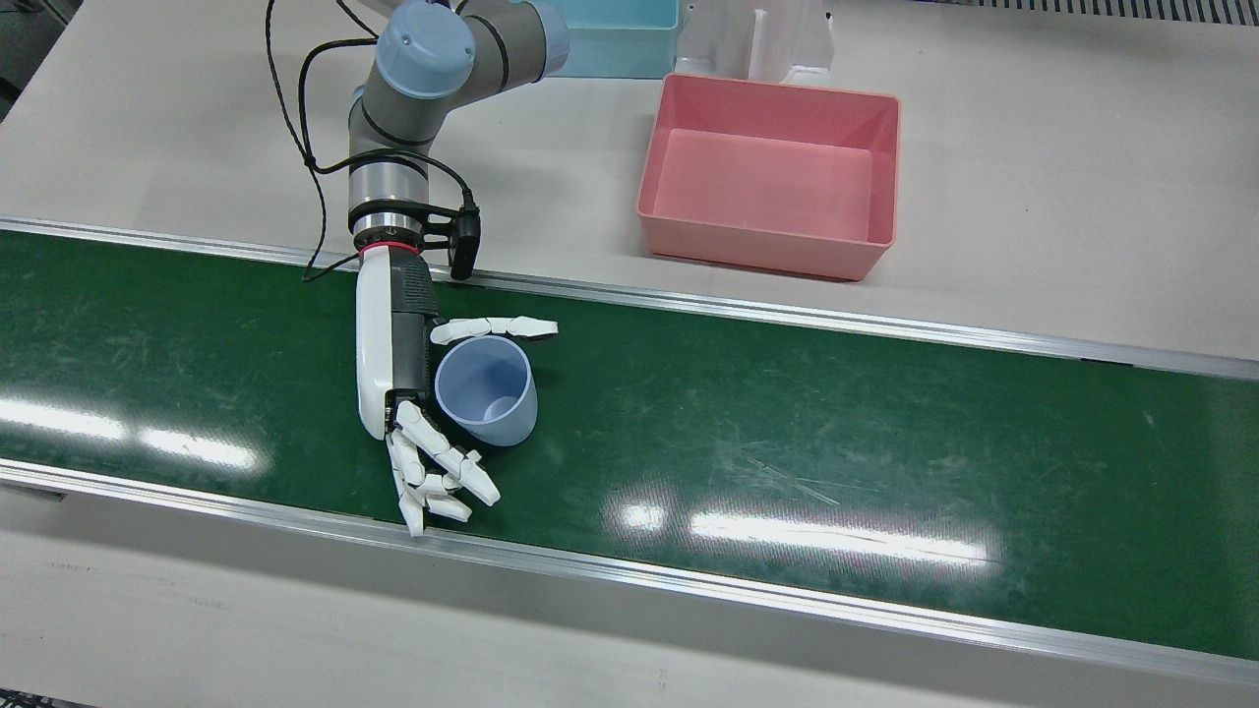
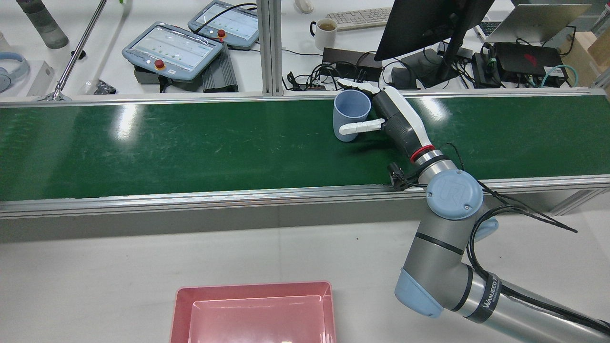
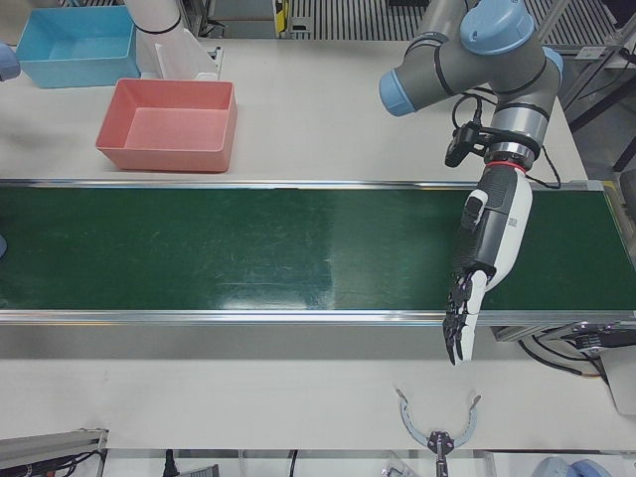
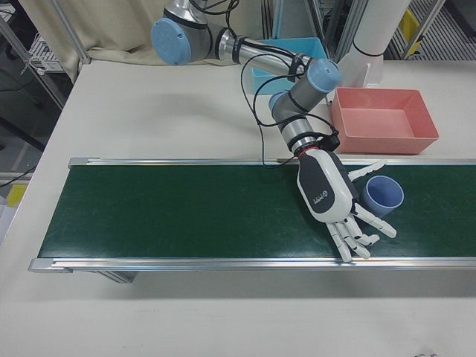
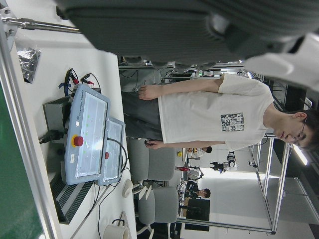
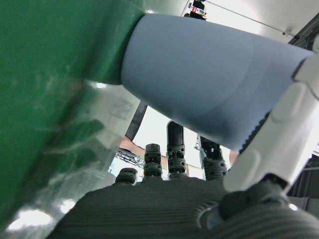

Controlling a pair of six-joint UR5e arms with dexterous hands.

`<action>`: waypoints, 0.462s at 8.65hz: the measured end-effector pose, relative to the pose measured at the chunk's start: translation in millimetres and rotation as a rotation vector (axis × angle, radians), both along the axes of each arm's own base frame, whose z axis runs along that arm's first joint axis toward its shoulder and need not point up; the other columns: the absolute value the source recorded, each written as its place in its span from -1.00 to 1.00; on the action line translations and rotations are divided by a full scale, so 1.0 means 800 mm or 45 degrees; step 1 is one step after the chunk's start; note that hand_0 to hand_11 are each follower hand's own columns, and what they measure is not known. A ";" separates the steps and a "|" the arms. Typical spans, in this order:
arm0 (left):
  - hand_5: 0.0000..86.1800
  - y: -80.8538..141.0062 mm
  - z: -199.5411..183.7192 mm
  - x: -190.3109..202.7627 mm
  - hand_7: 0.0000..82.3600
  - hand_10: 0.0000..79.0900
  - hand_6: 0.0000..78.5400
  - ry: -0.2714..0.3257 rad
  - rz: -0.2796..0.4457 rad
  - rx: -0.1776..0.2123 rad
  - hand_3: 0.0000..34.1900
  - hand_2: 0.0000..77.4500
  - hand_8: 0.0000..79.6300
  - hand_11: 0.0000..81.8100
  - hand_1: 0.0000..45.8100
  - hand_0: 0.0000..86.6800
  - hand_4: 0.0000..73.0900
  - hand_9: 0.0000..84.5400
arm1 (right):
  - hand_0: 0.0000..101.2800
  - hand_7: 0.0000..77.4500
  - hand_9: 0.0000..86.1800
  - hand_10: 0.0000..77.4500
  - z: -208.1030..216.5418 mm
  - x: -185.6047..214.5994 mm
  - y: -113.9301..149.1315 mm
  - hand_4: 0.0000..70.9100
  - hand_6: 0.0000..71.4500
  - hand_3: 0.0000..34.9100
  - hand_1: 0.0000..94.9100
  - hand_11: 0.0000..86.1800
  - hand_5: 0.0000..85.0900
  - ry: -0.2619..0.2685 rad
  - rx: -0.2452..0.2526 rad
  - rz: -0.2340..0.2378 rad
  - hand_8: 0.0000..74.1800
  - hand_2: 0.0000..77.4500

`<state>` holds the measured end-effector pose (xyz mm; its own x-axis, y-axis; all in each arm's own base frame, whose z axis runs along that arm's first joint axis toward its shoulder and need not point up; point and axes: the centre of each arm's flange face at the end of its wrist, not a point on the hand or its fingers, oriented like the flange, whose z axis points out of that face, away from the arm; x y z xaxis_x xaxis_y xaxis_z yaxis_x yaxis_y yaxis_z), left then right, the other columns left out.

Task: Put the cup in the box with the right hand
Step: 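Close the right hand around the light blue cup on the belt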

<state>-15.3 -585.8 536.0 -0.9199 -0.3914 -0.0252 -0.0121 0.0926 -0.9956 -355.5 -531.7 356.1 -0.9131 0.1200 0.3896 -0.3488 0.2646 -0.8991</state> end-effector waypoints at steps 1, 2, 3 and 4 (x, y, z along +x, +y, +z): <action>-1.00 0.000 0.000 0.000 -1.00 -1.00 -1.00 0.000 0.000 -0.001 -1.00 -0.99 -1.00 -1.00 -0.98 -1.00 -1.00 -0.99 | -0.10 0.80 -0.28 -0.86 0.000 0.002 0.000 -0.66 -0.53 -0.98 -0.83 -0.78 -0.87 -0.003 -0.002 0.014 -0.63 -0.66; -1.00 0.000 0.000 0.000 -1.00 -1.00 -1.00 0.000 0.000 0.000 -1.00 -0.99 -1.00 -1.00 -0.98 -1.00 -1.00 -0.99 | 0.10 0.73 0.09 -0.73 0.000 0.004 0.000 -0.31 -0.31 -0.97 -0.61 -0.61 -0.82 -0.007 -0.004 0.029 -0.32 -0.37; -1.00 0.000 0.000 0.000 -1.00 -1.00 -1.00 0.000 0.000 0.000 -1.00 -0.99 -1.00 -1.00 -0.98 -1.00 -1.00 -0.99 | 0.10 0.73 0.09 -0.73 0.000 0.005 0.000 -0.31 -0.31 -0.97 -0.61 -0.61 -0.82 -0.009 -0.006 0.038 -0.32 -0.37; -1.00 0.000 -0.001 0.000 -1.00 -1.00 -1.00 0.000 0.000 0.000 -1.00 -0.99 -1.00 -1.00 -0.98 -1.00 -1.00 -1.00 | 0.09 0.82 0.14 -0.68 0.000 0.006 0.001 -0.17 -0.27 -0.96 -0.66 -0.54 -0.80 -0.010 -0.007 0.043 -0.28 -0.27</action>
